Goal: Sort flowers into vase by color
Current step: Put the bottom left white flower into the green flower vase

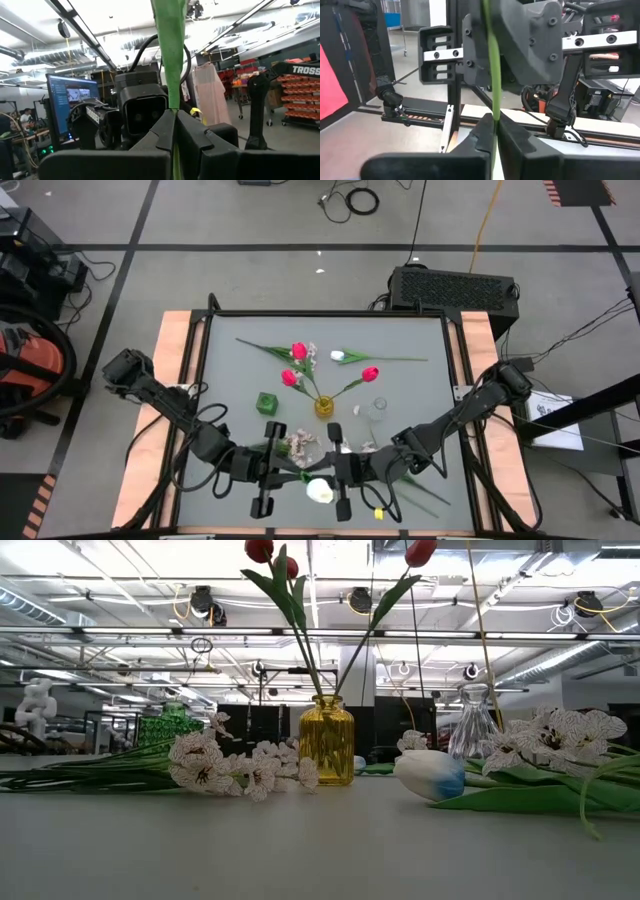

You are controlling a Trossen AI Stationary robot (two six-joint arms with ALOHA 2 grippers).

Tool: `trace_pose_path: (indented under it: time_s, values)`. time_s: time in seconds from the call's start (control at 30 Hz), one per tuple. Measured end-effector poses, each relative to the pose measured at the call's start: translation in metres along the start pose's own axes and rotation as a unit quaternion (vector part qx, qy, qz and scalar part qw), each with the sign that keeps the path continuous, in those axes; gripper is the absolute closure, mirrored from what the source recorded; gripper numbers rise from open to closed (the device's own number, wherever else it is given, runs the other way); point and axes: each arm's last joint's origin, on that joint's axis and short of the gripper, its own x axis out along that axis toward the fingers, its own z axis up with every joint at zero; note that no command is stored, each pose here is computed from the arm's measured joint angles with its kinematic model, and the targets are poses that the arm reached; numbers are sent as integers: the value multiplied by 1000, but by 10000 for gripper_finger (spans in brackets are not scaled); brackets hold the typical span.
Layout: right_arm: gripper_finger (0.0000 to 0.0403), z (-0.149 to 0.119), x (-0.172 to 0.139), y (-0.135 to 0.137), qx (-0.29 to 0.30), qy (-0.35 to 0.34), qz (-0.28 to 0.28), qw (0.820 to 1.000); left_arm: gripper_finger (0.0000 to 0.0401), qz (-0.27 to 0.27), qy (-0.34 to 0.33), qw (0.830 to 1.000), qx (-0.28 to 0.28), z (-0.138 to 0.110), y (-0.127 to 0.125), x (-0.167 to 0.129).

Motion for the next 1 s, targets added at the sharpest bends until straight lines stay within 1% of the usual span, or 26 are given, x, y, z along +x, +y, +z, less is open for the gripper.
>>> trace_pose_path:
  time_s: [0.1,0.2,0.3,0.4,0.57,0.7,0.9,1.0]
  values:
    - [391,2,-3,-1,13,5,-1,1000,348,18,9,1000,-4,2,-4,-2]
    - [399,7,-9,-2,14,10,-2,1000,304,39,22,999,-4,6,-8,-6]
    - [399,11,-15,-2,30,19,-2,999,262,64,44,997,-8,8,-12,-9]
    - [400,10,-16,-2,37,28,-3,999,228,103,84,991,-23,5,-16,-13]
    - [401,5,-14,-8,58,53,-13,997,183,112,155,981,-28,6,-19,-5]
    - [402,1,-13,-13,65,72,-22,995,172,137,182,973,-27,17,-16,4]
    - [402,0,-12,-14,70,78,-25,994,171,133,188,973,-21,22,-17,7]
    - [402,-1,-12,-15,70,80,-26,994,171,132,188,973,-9,22,-17,7]
